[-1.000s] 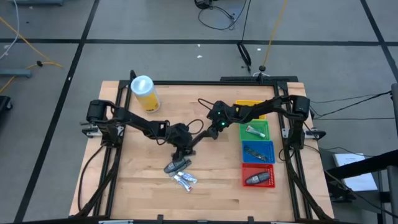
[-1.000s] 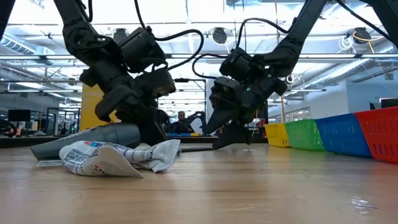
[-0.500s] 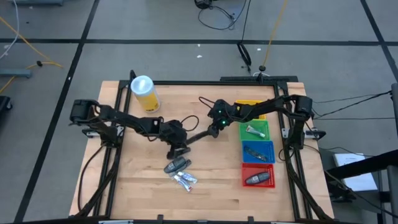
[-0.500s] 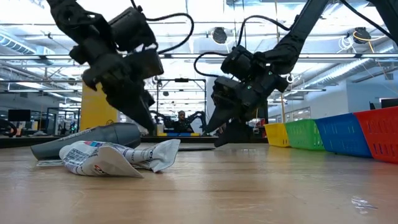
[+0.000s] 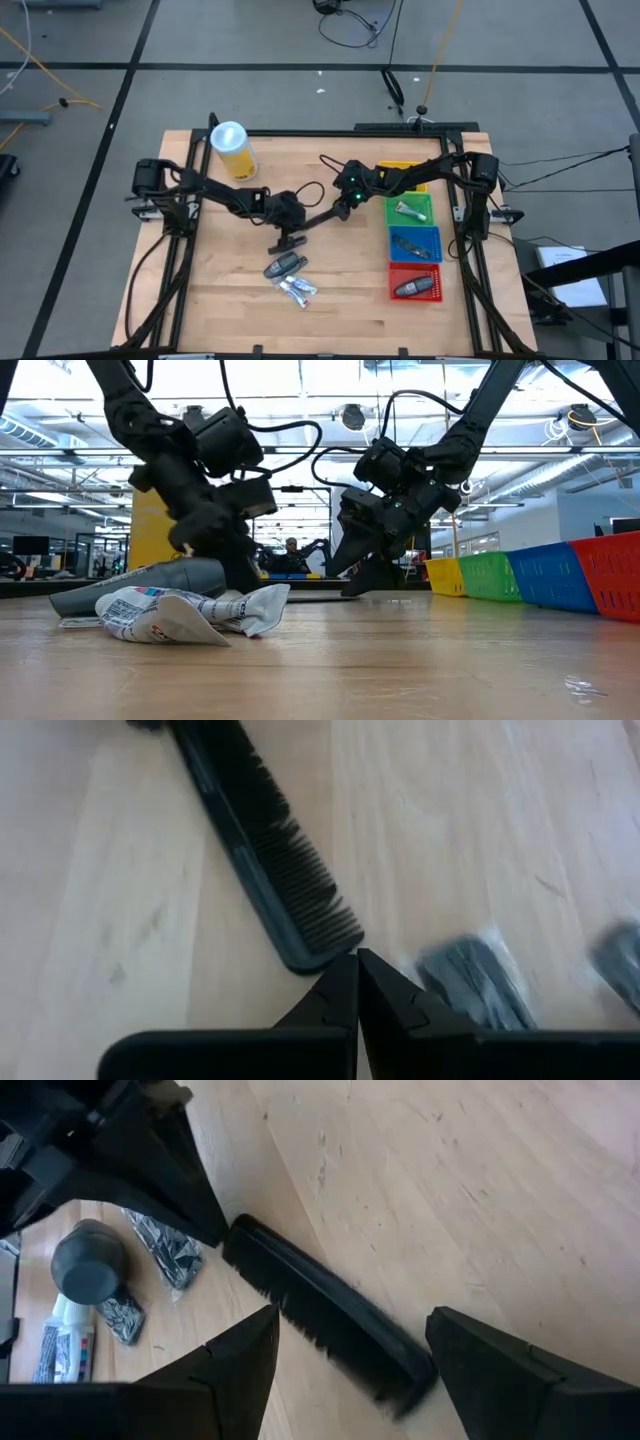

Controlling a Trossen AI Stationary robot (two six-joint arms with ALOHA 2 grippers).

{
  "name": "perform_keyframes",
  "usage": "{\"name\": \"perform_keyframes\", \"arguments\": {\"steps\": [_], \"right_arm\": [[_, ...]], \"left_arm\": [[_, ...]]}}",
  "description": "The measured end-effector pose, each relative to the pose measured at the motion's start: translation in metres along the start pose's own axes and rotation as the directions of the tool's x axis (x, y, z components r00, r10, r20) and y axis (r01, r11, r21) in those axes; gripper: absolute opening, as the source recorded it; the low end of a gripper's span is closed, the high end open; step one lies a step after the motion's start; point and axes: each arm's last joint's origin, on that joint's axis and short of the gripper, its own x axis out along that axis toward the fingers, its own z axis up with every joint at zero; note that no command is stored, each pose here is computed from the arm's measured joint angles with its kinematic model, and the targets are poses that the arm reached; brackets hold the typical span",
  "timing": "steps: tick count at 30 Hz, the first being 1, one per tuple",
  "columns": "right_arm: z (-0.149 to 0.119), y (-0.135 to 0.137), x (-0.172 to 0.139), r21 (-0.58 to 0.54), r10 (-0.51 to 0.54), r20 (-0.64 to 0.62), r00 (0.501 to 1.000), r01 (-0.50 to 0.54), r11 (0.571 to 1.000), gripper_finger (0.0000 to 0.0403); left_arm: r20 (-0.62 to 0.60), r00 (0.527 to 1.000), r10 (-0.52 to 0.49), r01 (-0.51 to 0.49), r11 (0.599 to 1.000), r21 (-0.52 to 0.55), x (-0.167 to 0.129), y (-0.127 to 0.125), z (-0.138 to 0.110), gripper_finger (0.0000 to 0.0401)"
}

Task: Pick & Place Travel size toiletries
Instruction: Put the black hair comb into the blue bin

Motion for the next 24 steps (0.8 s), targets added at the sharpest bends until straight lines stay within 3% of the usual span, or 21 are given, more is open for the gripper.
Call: {"name": "perform_keyframes", "arguments": {"steps": [9, 14, 20, 24], "right_arm": [[-0.006, -0.002, 0.000, 0.030, 0.009, -0.079, 0.997, -0.006, 1.000, 0.0251], [-0.008, -0.002, 0.000, 0.032, 0.032, -0.108, 0.994, -0.029, 0.999, 0.0251], [-0.008, -0.003, -0.001, 0.028, 0.033, -0.112, 0.993, -0.030, 0.999, 0.0251], [-0.010, -0.003, 0.000, 0.027, 0.030, -0.121, 0.992, -0.026, 0.999, 0.0251]], "left_arm": [[0.035, 0.999, 0.006, -0.006, 1.000, -0.018, 0.002, 0.008, 0.002, 0.0002], [0.058, 0.994, 0.089, -0.087, 0.996, -0.032, 0.002, 0.011, 0.004, 0.0008], [0.077, 0.947, 0.313, -0.303, 0.945, -0.120, -0.005, 0.029, 0.006, 0.0002], [0.136, 0.951, 0.276, -0.255, 0.954, -0.154, -0.017, 0.032, 0.014, 0.0008]]}}
